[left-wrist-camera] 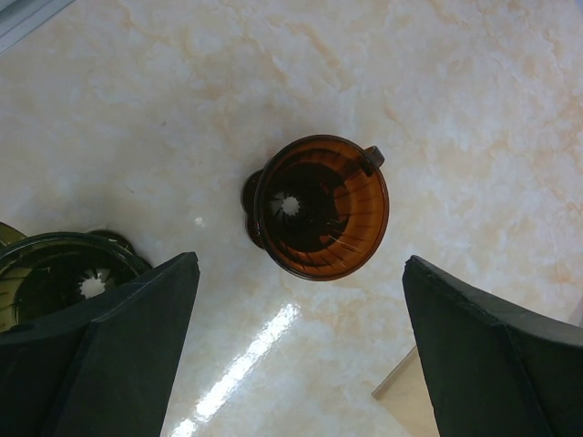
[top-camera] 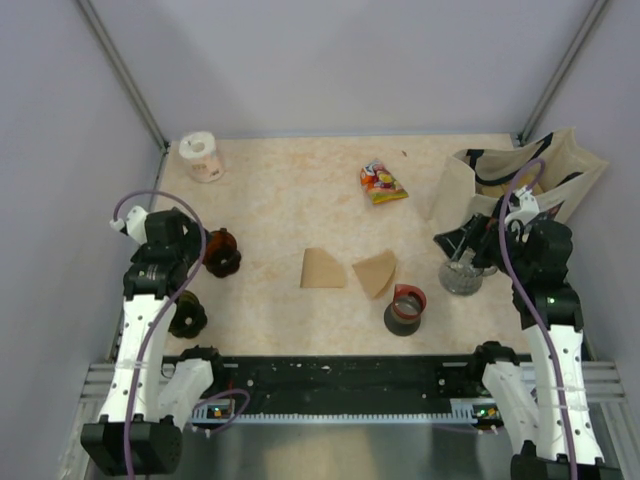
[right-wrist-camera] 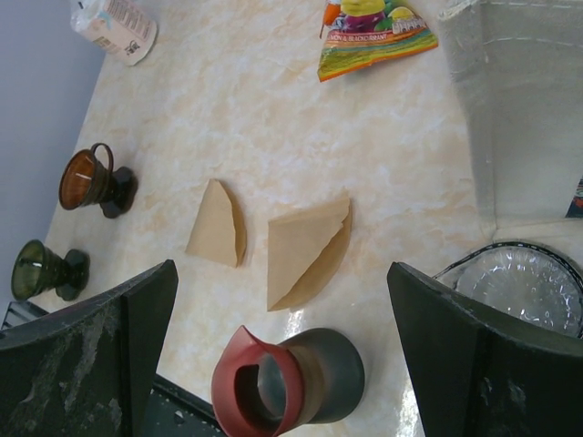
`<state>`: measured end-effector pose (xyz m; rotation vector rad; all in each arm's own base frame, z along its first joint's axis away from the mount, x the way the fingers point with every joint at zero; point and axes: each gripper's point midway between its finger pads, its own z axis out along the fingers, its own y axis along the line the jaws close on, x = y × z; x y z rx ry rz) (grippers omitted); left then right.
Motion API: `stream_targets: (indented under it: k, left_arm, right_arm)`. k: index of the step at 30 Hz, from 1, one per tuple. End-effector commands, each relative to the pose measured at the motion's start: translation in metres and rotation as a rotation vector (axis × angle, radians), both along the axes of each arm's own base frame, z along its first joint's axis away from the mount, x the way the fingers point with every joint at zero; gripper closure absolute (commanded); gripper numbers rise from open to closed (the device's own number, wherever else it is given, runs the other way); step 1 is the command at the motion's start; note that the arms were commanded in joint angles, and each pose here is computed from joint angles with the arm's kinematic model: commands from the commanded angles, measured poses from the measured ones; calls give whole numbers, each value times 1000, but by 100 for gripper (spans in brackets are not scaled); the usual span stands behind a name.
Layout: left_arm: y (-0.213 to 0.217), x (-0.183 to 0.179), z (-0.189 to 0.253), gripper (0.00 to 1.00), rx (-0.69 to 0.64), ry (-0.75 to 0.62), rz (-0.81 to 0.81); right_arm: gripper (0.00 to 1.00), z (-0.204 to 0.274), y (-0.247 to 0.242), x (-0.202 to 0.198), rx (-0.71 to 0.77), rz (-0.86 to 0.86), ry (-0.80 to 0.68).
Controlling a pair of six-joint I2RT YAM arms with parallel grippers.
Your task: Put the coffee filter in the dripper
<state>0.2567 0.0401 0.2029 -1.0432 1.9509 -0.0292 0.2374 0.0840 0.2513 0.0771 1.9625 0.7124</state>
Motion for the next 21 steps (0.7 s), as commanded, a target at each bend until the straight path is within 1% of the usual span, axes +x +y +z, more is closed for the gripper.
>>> stream_targets:
  k: [1, 5, 6, 9, 12, 14, 17, 18, 21]
  left_arm:
    - [-2, 15, -9, 3, -15, 14, -12]
    - [-8, 30, -26, 12, -28, 67, -56]
    - [-6, 32, -34, 13, -26, 97, -48]
    - [3, 32, -50, 14, -11, 169, 11]
    - [6, 34, -62, 18, 4, 212, 26]
    - [6, 38, -70, 21, 1, 229, 19]
    - [5, 43, -82, 31, -4, 259, 17]
    - [6, 43, -85, 32, -5, 270, 28]
    - [10, 43, -95, 33, 7, 297, 48]
  right_arm:
    - [1, 1, 0, 0, -27, 6, -49]
    - [1, -3, -3, -2, -38, -11, -55]
    - [1, -4, -5, -2, -42, -20, -57]
    - [1, -7, -6, -2, -45, -30, -53]
    - [1, -10, -6, -2, -45, -31, -46]
    - [1, -11, -7, -1, -46, -36, -41]
    - [1, -12, -8, -1, -45, -39, -39]
    - [1, -12, -8, -1, -49, -40, -41]
    - [1, -9, -8, -1, -48, -38, -45]
